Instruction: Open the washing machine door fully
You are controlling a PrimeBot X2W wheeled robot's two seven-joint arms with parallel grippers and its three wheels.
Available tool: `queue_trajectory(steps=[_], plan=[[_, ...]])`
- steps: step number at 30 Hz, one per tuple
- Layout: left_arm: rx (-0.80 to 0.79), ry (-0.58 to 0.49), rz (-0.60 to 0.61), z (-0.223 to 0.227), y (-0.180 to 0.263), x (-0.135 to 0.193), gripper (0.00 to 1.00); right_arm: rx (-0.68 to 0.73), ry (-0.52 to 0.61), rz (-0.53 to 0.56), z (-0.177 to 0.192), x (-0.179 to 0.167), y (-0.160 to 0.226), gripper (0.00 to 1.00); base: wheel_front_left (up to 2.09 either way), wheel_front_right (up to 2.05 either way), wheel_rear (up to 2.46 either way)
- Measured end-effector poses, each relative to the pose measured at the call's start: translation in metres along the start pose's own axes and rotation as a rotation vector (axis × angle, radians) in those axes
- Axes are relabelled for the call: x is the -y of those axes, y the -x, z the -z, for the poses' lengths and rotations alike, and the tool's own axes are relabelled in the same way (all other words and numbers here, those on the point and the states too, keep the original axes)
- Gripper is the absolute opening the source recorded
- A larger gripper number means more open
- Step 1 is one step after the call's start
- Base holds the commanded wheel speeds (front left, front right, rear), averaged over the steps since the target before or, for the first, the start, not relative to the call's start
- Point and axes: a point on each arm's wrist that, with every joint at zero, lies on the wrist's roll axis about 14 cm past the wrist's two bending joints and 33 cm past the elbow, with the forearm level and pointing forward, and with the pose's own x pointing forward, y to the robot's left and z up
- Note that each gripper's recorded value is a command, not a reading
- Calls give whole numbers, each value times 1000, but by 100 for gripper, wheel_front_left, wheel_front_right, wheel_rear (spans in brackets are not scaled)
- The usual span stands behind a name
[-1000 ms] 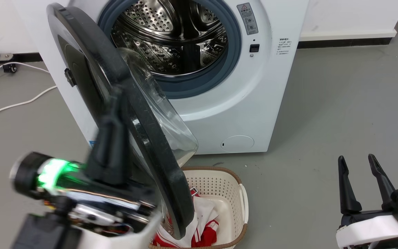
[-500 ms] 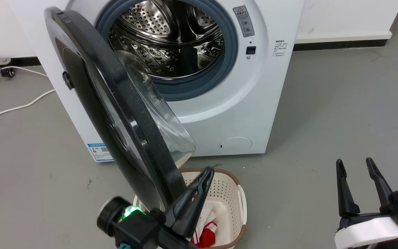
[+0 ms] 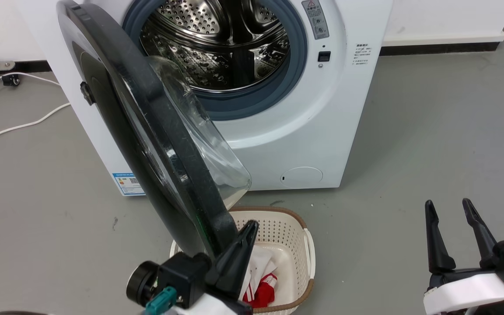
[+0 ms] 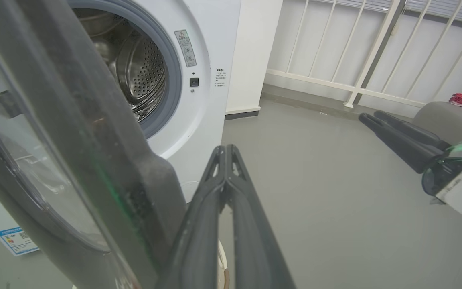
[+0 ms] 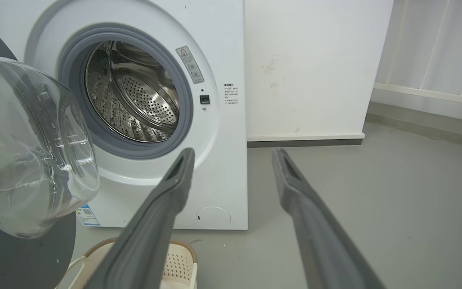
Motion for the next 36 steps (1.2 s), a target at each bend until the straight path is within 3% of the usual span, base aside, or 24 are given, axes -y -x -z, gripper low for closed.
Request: queue_trajectory(steps=[10, 19, 36], plan=[[5, 19, -34, 9, -22, -14, 0, -8, -15, 2, 4, 0, -4, 100, 0, 0, 0], [-29, 47, -92, 22, -15, -22, 0, -22, -29, 7, 9, 1, -4, 100, 0, 0, 0], [-33, 61, -437, 20, 63, -75, 0, -11, -49, -147, 11, -48, -39, 100, 0, 0, 0]])
